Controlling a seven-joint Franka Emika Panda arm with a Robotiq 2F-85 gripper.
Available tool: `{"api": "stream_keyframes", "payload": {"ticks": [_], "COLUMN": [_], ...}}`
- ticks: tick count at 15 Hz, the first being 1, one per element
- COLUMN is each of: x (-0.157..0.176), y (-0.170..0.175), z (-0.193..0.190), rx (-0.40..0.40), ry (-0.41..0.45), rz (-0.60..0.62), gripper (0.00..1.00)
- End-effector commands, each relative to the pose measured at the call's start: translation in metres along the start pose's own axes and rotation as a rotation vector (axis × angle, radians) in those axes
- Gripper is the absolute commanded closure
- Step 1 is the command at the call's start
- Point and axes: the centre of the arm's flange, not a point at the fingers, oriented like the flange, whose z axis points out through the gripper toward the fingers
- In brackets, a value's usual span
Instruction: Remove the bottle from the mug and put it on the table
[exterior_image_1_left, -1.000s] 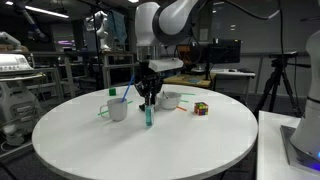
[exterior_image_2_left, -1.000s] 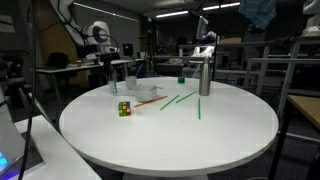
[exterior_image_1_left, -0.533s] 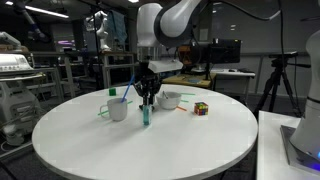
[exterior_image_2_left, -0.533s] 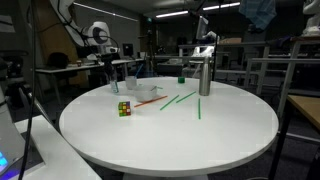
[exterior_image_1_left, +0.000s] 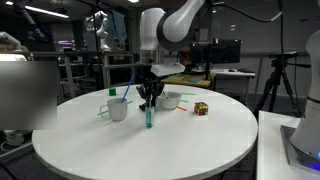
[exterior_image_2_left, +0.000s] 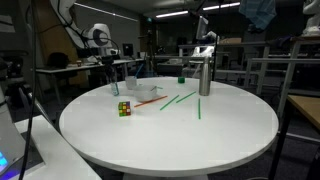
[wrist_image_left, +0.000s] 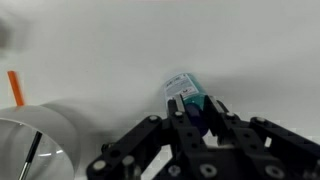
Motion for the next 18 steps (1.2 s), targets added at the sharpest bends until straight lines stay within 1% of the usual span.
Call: {"api": "stream_keyframes", "payload": {"ticks": [1,9,10,11,13,14,15,17,18], "x": [-0.005,-0.008,-0.007,-0.008,-0.008,-0.007,-0.007,-0.006,-0.005], "y": [0.005,0.009,0.009,0.008,0.008,0.009,0.010,0.014,0.017], "z": [0.003,0.009,0.009,0.009,0.008,0.003,-0.003,-0.023,-0.035], "rx": [0.020,0.025,0.023,0.022,0.019,0.009,0.000,-0.017,-0.031], "ry": [0.009,-0.012,-0.013,-0.016,-0.015,-0.009,-0.003,0.013,0.028], "rz": [0.038,0.054,0.058,0.061,0.059,0.059,0.063,0.087,0.102], "gripper": [0.93,0.93,0.49,0.46,0.33,0.24,0.18,0.03,0.00]}}
